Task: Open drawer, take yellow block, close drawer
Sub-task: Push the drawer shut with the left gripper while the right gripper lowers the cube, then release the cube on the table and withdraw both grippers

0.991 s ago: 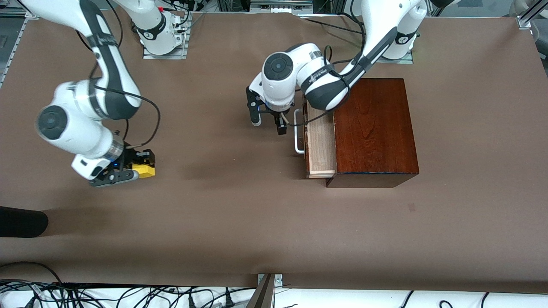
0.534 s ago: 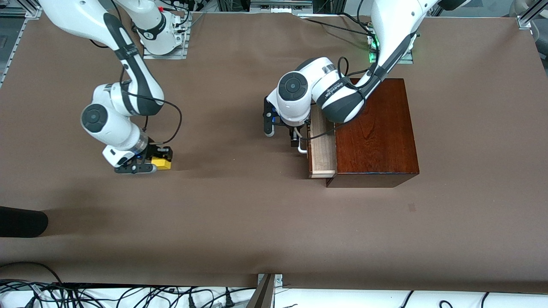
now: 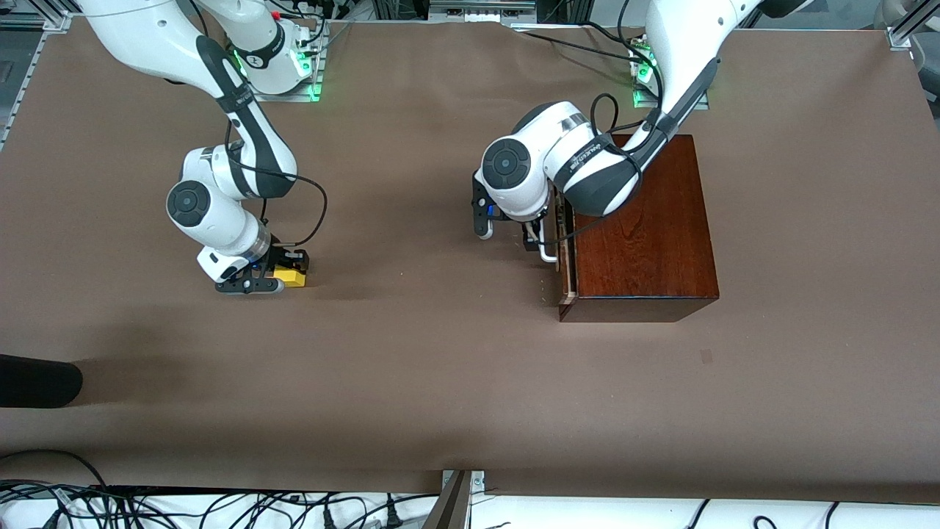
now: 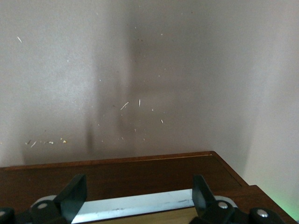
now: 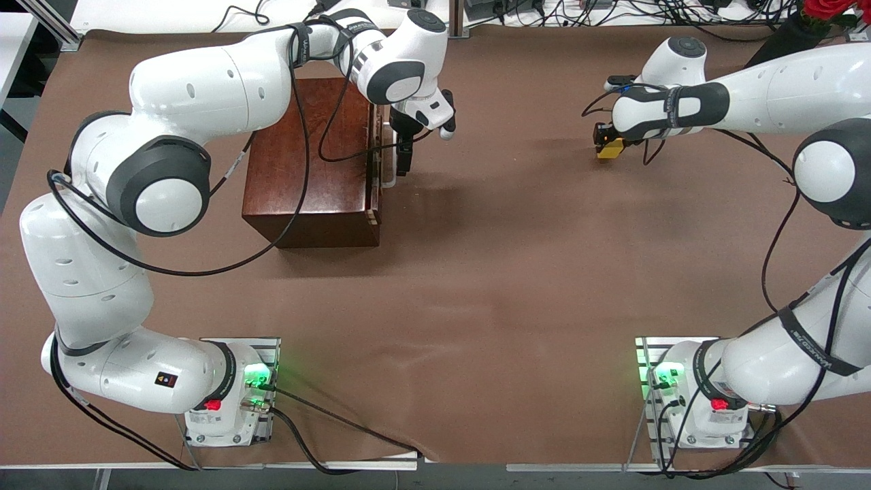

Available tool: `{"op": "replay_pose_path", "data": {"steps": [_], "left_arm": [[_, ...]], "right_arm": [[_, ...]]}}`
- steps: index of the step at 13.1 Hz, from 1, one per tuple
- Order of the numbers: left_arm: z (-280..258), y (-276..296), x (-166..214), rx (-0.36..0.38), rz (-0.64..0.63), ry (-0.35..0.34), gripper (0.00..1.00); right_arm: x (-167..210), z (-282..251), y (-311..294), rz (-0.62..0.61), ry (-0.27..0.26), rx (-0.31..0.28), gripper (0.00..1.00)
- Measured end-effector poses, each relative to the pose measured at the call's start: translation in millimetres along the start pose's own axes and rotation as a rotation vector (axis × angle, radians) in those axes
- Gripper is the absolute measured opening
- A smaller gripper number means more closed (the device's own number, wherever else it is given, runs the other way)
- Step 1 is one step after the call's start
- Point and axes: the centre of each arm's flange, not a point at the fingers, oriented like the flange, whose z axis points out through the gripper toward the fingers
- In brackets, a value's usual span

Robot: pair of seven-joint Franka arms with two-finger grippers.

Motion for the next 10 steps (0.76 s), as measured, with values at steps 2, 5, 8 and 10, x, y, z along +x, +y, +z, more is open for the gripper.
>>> {"op": "replay_pose_path", "data": {"steps": [2,5,8,10], "left_arm": [[1.8,-0.8,-3.9,-0.002,0.0,-0.024,1.0],[3.8,-1.1,-7.4,-0.007,0.0,-0.049,1.0],[0.7,-1.0,-8.6,-0.003,-0.005,-0.049,1.0],[-18.1,-0.3,-15.3,0.019,-0.055,-0.04,1.0]], "right_arm": [[-2.0,7.6,1.8,-0.002,-0.006,-0.005,0.56],[-2.1,10.4,2.5,-0.003,-0.004,-0.006,0.56],[8.4,-0.9,2.1,-0.04,0.036,-0.007,0.81],[27.2,-30.1,5.5,-0.066,0.09,-0.006,1.0]]}}
